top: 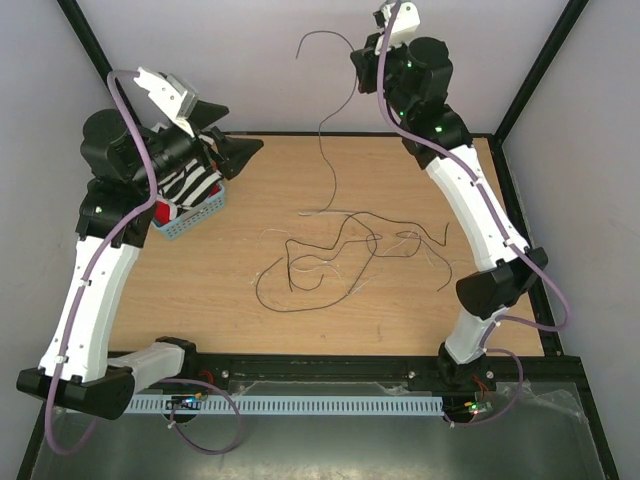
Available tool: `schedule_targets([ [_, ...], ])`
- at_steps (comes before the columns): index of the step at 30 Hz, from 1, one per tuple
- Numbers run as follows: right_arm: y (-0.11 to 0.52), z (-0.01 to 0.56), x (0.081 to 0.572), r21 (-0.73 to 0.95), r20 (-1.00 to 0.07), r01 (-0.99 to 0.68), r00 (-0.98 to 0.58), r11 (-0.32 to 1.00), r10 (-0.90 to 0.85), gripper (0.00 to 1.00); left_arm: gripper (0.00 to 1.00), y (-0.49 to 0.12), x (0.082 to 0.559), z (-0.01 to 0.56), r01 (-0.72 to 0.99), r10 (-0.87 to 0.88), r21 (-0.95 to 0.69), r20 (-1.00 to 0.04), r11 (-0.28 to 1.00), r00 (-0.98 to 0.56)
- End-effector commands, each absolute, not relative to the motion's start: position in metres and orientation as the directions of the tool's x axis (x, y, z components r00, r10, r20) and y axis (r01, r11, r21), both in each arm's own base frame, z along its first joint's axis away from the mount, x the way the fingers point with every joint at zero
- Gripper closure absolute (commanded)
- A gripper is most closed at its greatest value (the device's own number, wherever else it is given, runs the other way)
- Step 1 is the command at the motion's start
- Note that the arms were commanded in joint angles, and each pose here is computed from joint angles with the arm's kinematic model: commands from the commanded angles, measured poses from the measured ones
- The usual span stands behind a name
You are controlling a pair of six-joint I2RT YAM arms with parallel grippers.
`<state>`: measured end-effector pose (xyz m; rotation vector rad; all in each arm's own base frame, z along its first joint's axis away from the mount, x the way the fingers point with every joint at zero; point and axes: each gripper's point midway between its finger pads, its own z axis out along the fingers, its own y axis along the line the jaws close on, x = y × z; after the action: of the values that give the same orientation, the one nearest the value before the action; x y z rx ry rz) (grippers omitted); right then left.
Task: Zip-tie the wires
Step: Pick up the cable at the center of the board.
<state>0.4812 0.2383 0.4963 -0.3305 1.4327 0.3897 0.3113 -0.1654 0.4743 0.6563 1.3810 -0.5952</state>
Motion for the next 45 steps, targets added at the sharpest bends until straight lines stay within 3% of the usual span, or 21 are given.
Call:
schedule_targets([
  [1,0.239,0.527,0.456,-0.048,-0.980,-0.511,0.192,0.858,0.060,1.00,0.01,-0.170,0.313,0.504,0.728,-0.013,0.165,-0.972,0.665,0.233],
  [16,0.266,0.498,0.414,-0.169,-0.970,-0.697,0.245,0.697,0.010,1.00,0.01,-0.203,0.388,0.511,0.739,-0.018,0.208,-0.958,0.641,0.285],
  [24,0.275,0.488,0.403,-0.193,-0.967,-0.748,0.253,0.635,0.004,1.00,0.15,-0.233,0.408,0.497,0.798,-0.029,0.187,-0.968,0.573,0.248],
  [31,0.273,0.486,0.399,-0.189,-0.965,-0.747,0.263,0.638,0.021,1.00,0.50,-0.242,0.415,0.486,0.817,-0.026,0.171,-0.975,0.551,0.222],
  [36,0.273,0.488,0.395,-0.191,-0.962,-0.753,0.270,0.630,0.031,1.00,0.70,-0.243,0.417,0.473,0.821,-0.017,0.154,-0.981,0.550,0.195],
  [39,0.272,0.485,0.397,-0.188,-0.964,-0.746,0.265,0.638,0.026,1.00,1.00,-0.244,0.413,0.471,0.822,-0.014,0.157,-0.980,0.547,0.197],
  [41,0.272,0.481,0.400,-0.184,-0.966,-0.740,0.258,0.647,0.021,1.00,1.00,-0.243,0.410,0.472,0.821,-0.014,0.159,-0.980,0.548,0.199],
  [45,0.269,0.467,0.412,-0.151,-0.974,-0.714,0.226,0.684,0.020,0.69,1.00,-0.234,0.407,0.481,0.785,-0.028,0.142,-0.980,0.602,0.199],
])
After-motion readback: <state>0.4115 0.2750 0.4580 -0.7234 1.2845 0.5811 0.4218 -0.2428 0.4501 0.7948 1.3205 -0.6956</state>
